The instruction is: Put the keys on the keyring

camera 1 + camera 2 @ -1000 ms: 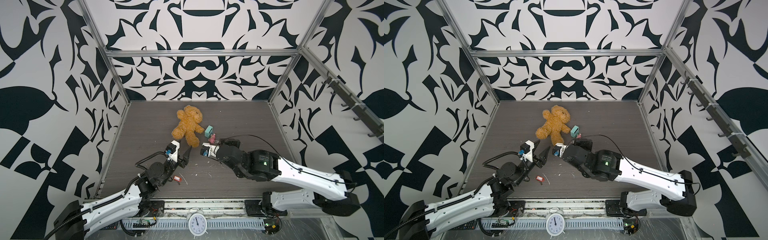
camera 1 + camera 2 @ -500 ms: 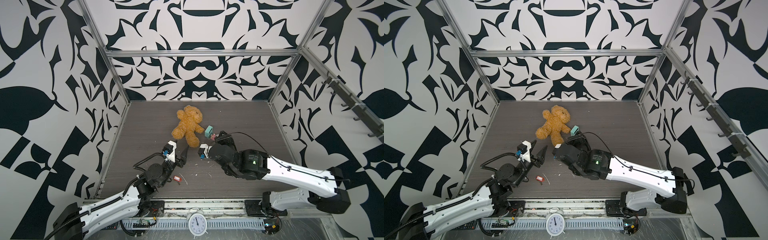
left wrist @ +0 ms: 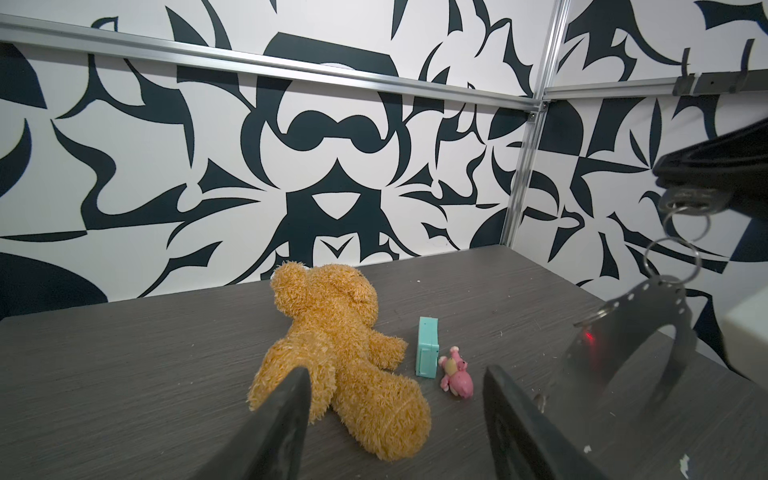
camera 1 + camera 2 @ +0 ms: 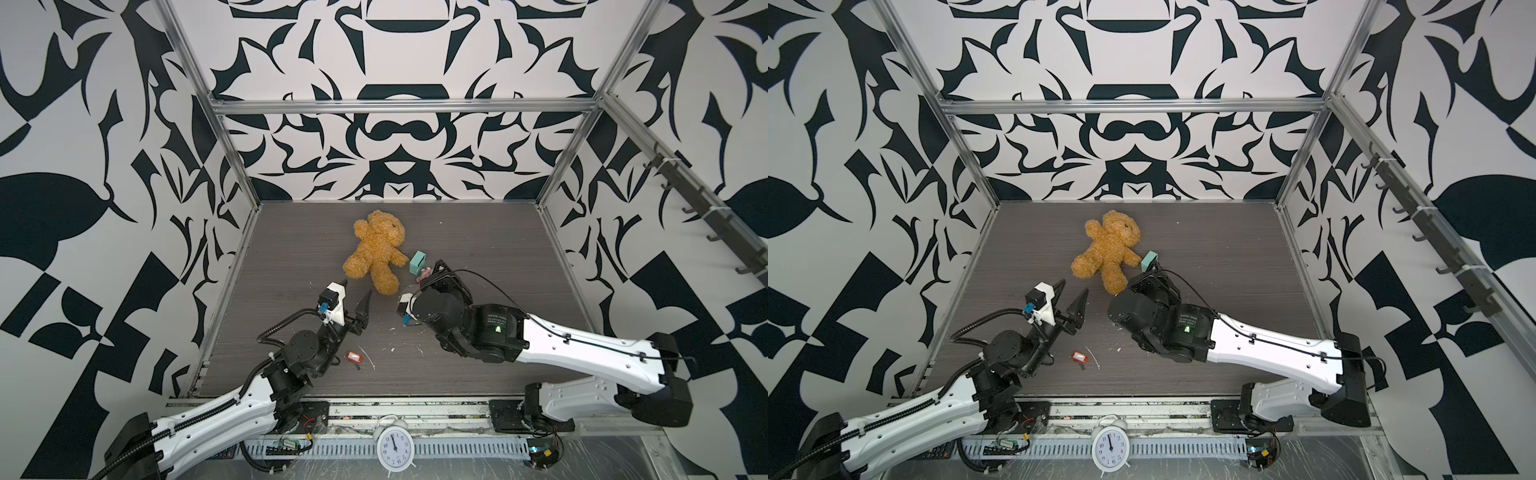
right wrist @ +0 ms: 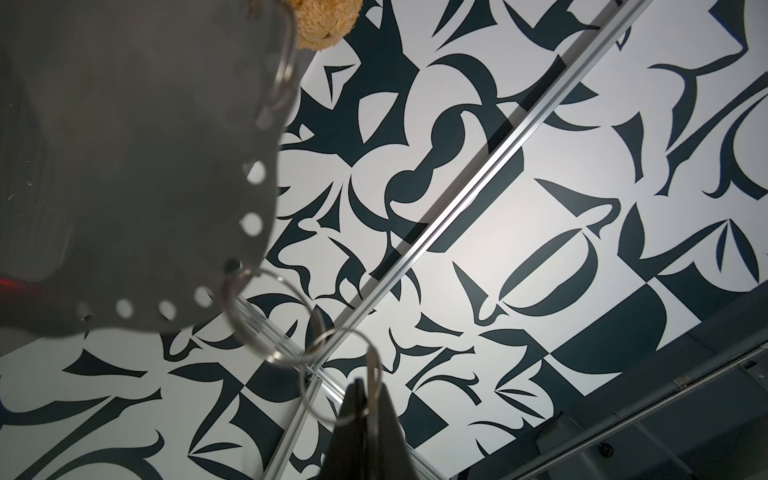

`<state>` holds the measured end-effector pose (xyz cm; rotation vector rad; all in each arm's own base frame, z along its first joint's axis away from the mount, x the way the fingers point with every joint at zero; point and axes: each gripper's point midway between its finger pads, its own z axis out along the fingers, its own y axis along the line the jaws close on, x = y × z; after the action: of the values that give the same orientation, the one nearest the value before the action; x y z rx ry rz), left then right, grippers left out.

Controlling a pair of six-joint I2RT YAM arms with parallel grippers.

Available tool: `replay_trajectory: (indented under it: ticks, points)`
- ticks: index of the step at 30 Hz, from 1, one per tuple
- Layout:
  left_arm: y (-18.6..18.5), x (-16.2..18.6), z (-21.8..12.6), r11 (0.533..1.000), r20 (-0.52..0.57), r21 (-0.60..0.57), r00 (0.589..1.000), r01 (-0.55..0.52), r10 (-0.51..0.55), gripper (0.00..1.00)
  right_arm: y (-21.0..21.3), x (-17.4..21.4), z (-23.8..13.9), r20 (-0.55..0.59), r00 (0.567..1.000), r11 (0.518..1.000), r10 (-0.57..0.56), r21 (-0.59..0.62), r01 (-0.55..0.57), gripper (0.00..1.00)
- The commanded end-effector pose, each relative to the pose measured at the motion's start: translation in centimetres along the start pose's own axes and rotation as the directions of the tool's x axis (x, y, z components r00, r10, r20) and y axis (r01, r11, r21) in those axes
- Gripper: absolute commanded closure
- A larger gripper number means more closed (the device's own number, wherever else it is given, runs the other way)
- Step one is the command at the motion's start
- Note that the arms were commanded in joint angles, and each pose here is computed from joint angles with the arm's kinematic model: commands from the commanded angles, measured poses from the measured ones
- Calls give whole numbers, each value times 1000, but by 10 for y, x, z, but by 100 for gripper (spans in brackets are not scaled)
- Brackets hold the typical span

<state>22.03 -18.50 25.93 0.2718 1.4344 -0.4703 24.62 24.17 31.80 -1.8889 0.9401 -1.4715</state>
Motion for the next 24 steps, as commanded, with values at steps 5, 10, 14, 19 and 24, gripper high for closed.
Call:
replay_trajectory:
  ticks: [5, 10, 14, 19, 24]
  points:
    - [5, -1, -3, 1000, 11, -15, 1000, 3, -3, 30, -8, 16, -1, 15, 996, 991, 83, 107, -84, 100]
    - [4, -1, -1, 1000, 11, -18, 1000, -8, 9, 29, -5, 14, -2, 42, 996, 990, 82, 109, -86, 100]
    - [4, -1, 0, 1000, 7, -18, 1000, -13, 13, 30, -5, 14, 0, 9, 999, 995, 31, 95, -32, 100]
    - [4, -1, -1, 1000, 8, -17, 1000, -8, 9, 30, -9, 13, 0, 21, 998, 994, 54, 97, -56, 100]
    - [5, -2, -1, 1000, 10, -21, 1000, -1, 1, 29, -2, -2, 5, 43, 998, 995, 55, 86, -59, 100]
